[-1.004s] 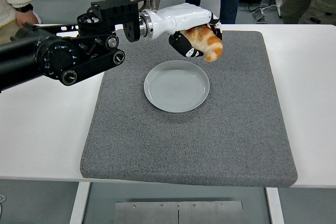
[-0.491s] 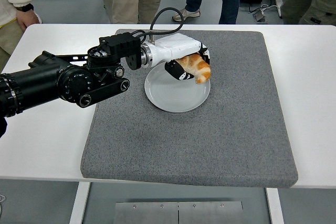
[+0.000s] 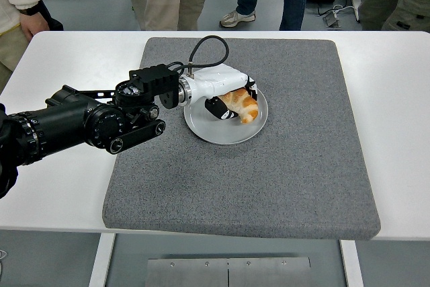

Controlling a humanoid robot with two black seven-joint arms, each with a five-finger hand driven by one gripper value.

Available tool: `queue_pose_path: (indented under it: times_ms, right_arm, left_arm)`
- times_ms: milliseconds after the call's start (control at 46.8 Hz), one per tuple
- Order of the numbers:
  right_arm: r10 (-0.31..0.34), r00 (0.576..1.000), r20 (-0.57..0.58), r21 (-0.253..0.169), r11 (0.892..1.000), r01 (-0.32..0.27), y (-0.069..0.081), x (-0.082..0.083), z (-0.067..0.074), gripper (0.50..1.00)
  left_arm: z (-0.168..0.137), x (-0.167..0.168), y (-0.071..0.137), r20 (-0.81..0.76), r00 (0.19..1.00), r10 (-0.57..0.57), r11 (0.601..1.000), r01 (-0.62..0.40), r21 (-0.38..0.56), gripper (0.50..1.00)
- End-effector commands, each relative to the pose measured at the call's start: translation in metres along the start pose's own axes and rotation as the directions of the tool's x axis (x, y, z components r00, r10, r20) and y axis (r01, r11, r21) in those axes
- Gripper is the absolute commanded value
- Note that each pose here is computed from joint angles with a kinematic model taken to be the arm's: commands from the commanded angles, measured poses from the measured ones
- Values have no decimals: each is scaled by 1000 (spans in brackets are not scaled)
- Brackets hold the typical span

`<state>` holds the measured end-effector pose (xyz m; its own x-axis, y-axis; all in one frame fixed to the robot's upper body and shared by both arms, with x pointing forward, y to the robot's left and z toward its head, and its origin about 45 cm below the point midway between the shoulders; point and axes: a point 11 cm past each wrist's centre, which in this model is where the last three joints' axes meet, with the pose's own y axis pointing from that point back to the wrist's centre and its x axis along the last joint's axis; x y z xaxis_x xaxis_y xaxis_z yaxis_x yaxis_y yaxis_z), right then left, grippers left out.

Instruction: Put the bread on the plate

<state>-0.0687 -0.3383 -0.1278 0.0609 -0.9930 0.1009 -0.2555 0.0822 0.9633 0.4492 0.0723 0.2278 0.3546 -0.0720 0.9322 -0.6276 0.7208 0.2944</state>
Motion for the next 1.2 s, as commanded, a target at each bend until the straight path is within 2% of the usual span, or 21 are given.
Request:
queue_pose_path:
  times_ms: [0, 748, 769, 791, 812, 876, 919, 1175]
  right_arm:
    - [0, 1000, 0, 0, 1000, 0, 0, 0, 0, 1000]
    - [0, 1000, 0, 0, 1000, 0, 0, 0, 0, 1000]
    - [0, 1000, 0, 0, 1000, 0, 0, 0, 0, 1000]
    - [0, 1000, 0, 0, 1000, 0, 0, 0, 0, 1000]
    - [0, 1000, 0, 0, 1000, 0, 0, 0, 0, 1000]
    - [0, 1000, 0, 0, 1000, 0, 0, 0, 0, 1000]
    - [0, 1000, 0, 0, 1000, 0, 0, 0, 0, 1000]
    - [0, 1000, 0, 0, 1000, 0, 0, 0, 0, 1000]
  left_arm:
    - [1, -4, 0, -6, 1000, -1, 1000, 1, -3, 500]
    - [-21, -8, 5, -23, 999, 27, 997, -26, 67, 500]
    - [-21, -8, 5, -23, 999, 27, 997, -26, 67, 537]
    - [-21, -8, 5, -23, 999, 27, 997, -26, 67, 642]
    - [-21, -8, 5, -25, 999, 29, 997, -27, 67, 724]
    - [-21, -8, 5, -26, 999, 28, 997, -26, 66, 852]
    - [-21, -8, 5, -26, 999, 28, 998, -26, 64, 967]
    - [-19, -9, 6, -31, 999, 26, 998, -24, 56, 971]
